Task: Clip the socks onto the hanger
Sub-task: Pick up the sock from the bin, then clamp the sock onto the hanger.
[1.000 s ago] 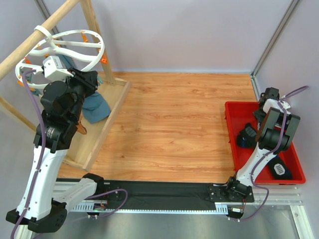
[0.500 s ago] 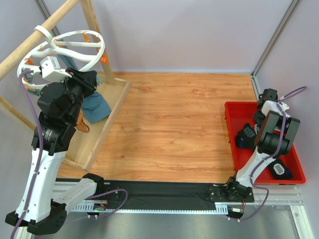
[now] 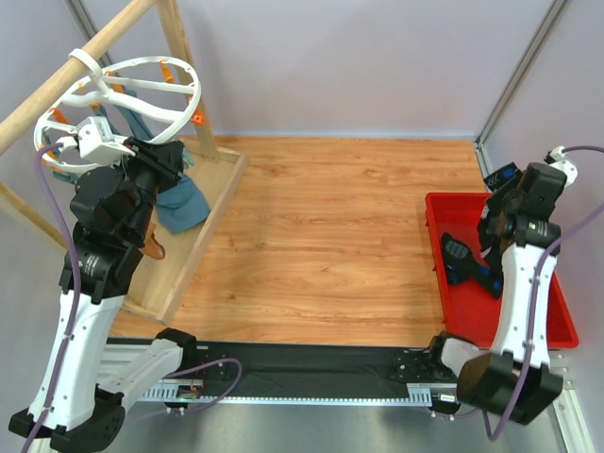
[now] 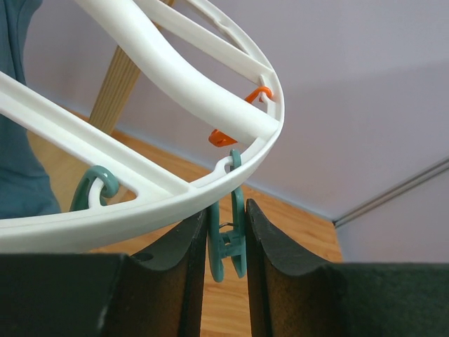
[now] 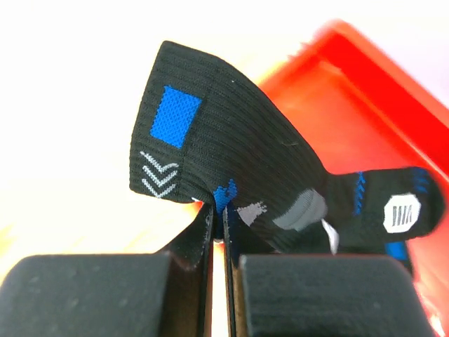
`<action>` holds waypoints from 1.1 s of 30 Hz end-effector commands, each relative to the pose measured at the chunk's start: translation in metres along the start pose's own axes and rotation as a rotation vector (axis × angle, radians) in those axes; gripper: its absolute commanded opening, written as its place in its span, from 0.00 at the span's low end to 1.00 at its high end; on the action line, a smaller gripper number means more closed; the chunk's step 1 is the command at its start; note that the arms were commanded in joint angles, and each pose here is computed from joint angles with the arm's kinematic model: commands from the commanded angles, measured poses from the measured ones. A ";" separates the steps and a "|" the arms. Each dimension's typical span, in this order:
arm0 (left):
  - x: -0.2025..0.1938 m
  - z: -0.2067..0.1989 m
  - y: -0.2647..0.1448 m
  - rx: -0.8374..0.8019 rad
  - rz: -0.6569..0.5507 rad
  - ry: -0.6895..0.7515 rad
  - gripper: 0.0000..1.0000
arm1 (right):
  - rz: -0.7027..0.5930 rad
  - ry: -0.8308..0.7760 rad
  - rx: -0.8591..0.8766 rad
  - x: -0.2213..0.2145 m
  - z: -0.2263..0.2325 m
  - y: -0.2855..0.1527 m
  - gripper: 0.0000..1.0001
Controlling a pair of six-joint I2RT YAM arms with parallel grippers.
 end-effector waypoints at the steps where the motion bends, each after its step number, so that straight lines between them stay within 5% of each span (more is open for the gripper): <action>1: -0.008 -0.007 -0.004 -0.059 0.038 -0.021 0.00 | -0.081 -0.110 0.384 0.014 0.057 -0.054 0.00; 9: -0.008 -0.007 -0.008 -0.067 0.031 -0.031 0.00 | -0.261 -0.180 1.074 0.024 0.169 -0.218 0.00; 15: -0.005 -0.008 -0.012 -0.070 0.028 -0.035 0.00 | -0.172 -0.196 1.495 0.000 0.241 -0.288 0.00; 33: 0.000 -0.012 -0.020 -0.093 0.015 -0.052 0.00 | 0.341 -0.175 1.755 -0.109 0.413 -0.347 0.00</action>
Point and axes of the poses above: each gripper's point midway between its finger pads, its own y axis out along the fingers, its own z axis along the line the jaws close on, x = y × z, the point moved 2 cm from there along -y, back along the fingers, and after that the axes turned 8 degrees about -y, right-handed, at the moved point
